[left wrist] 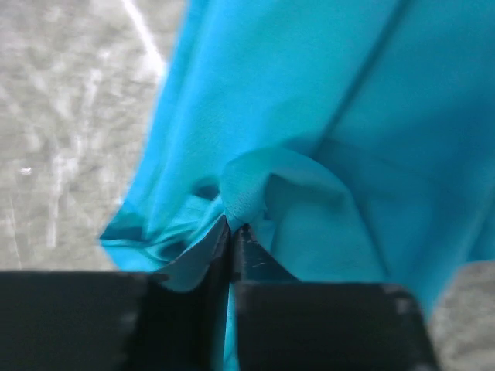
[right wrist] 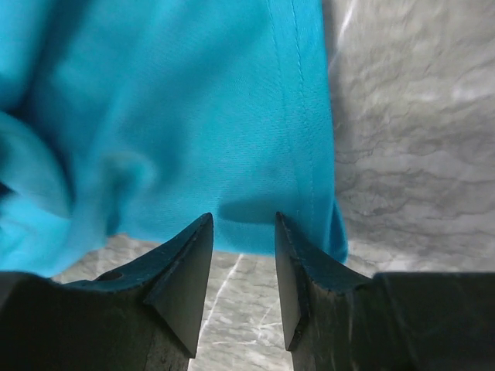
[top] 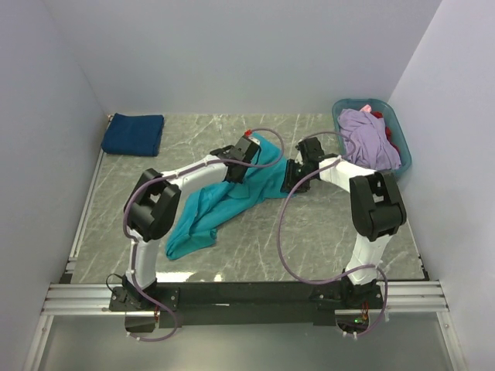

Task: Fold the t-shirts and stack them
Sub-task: Flatten the tshirt out

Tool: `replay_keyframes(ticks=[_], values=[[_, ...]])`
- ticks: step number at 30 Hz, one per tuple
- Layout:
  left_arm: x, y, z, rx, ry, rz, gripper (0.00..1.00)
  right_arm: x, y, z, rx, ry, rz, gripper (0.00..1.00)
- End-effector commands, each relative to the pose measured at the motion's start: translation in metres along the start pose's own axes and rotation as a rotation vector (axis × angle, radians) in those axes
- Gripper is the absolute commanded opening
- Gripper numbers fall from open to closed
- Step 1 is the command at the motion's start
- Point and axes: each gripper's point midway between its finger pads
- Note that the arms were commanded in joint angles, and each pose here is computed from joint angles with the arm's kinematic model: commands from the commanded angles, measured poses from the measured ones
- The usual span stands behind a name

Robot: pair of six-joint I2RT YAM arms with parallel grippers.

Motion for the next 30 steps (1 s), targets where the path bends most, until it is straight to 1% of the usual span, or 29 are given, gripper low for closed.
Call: replay_keyframes(ticks=[1, 2, 4, 5, 6, 7, 8, 9, 10, 11, 12, 14, 15, 17, 18, 21, 22, 24, 26, 27, 28, 29, 30], values=[[0.041, -0.023, 0.023, 0.076, -0.074, -0.132, 0.03, -0.006, 0.001, 0.0, 0.022, 0.037, 0.035, 0.44], [0.05, -0.028, 0.04, 0.126, -0.107, -0.163, 0.01, -0.01, 0.001, -0.002, 0.018, 0.048, 0.042, 0.44], [0.07, -0.048, 0.063, 0.169, -0.188, -0.228, 0.01, -0.018, 0.0, -0.005, 0.009, 0.062, 0.054, 0.44], [0.076, -0.053, 0.091, 0.229, -0.238, -0.252, 0.01, -0.02, 0.0, -0.007, 0.001, 0.068, 0.053, 0.44], [0.088, -0.066, 0.106, 0.24, -0.306, -0.298, 0.01, -0.023, -0.001, -0.009, -0.008, 0.073, 0.056, 0.44], [0.093, -0.072, 0.122, 0.26, -0.35, -0.317, 0.01, -0.025, -0.002, -0.01, -0.012, 0.075, 0.058, 0.44], [0.092, -0.073, 0.138, 0.281, -0.389, -0.322, 0.02, -0.025, -0.003, -0.011, -0.015, 0.076, 0.056, 0.44], [0.096, -0.079, 0.168, 0.311, -0.477, -0.345, 0.02, -0.024, -0.005, -0.01, -0.016, 0.075, 0.045, 0.44], [0.096, -0.079, 0.182, 0.324, -0.516, -0.349, 0.02, -0.022, -0.005, -0.01, -0.016, 0.074, 0.036, 0.44], [0.091, -0.076, 0.196, 0.344, -0.554, -0.344, 0.03, -0.02, -0.006, -0.009, -0.01, 0.074, 0.029, 0.44], [0.087, -0.072, 0.219, 0.374, -0.615, -0.343, 0.04, -0.015, -0.009, -0.006, 0.0, 0.065, 0.014, 0.44], [0.08, -0.061, 0.246, 0.412, -0.676, -0.332, 0.06, -0.008, -0.013, -0.001, 0.01, 0.053, -0.008, 0.44], [0.073, -0.047, 0.249, 0.416, -0.691, -0.303, 0.06, -0.001, -0.016, 0.002, 0.011, 0.04, -0.028, 0.44], [0.07, -0.035, 0.264, 0.45, -0.716, -0.286, 0.07, 0.004, -0.021, 0.006, 0.009, 0.016, -0.044, 0.45], [0.061, -0.019, 0.266, 0.47, -0.714, -0.252, 0.08, 0.009, -0.026, 0.008, -0.003, -0.001, -0.063, 0.45], [0.054, -0.002, 0.285, 0.539, -0.743, -0.22, 0.13, 0.015, -0.037, 0.012, -0.026, -0.033, -0.092, 0.45], [0.056, -0.002, 0.291, 0.562, -0.752, -0.225, 0.16, 0.017, -0.04, 0.012, -0.044, -0.045, -0.104, 0.46], [0.071, -0.008, 0.298, 0.568, -0.777, -0.264, 0.18, 0.02, -0.047, 0.013, -0.058, -0.064, -0.126, 0.46], [0.084, -0.018, 0.302, 0.564, -0.791, -0.311, 0.28, 0.021, -0.05, 0.013, -0.069, -0.073, -0.135, 0.47], [0.092, -0.029, 0.302, 0.555, -0.81, -0.341, 0.35, 0.02, -0.05, 0.013, -0.07, -0.073, -0.14, 0.47], [0.096, -0.035, 0.302, 0.547, -0.819, -0.353, 0.48, 0.02, -0.051, 0.011, -0.079, -0.068, -0.142, 0.48], [0.099, -0.04, 0.297, 0.51, -0.824, -0.352, 0.55, 0.019, -0.05, 0.002, -0.129, -0.059, -0.147, 0.48], [0.104, -0.054, 0.294, 0.481, -0.834, -0.367, 0.62, 0.014, -0.05, -0.005, -0.163, -0.038, -0.133, 0.5]])
Point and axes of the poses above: each gripper's point midway between its finger pads, its own y axis out along the fingers, its own z axis along the line the jaws close on, x = y × z, and after that the axes turned 14 degrees about -y, right-handed
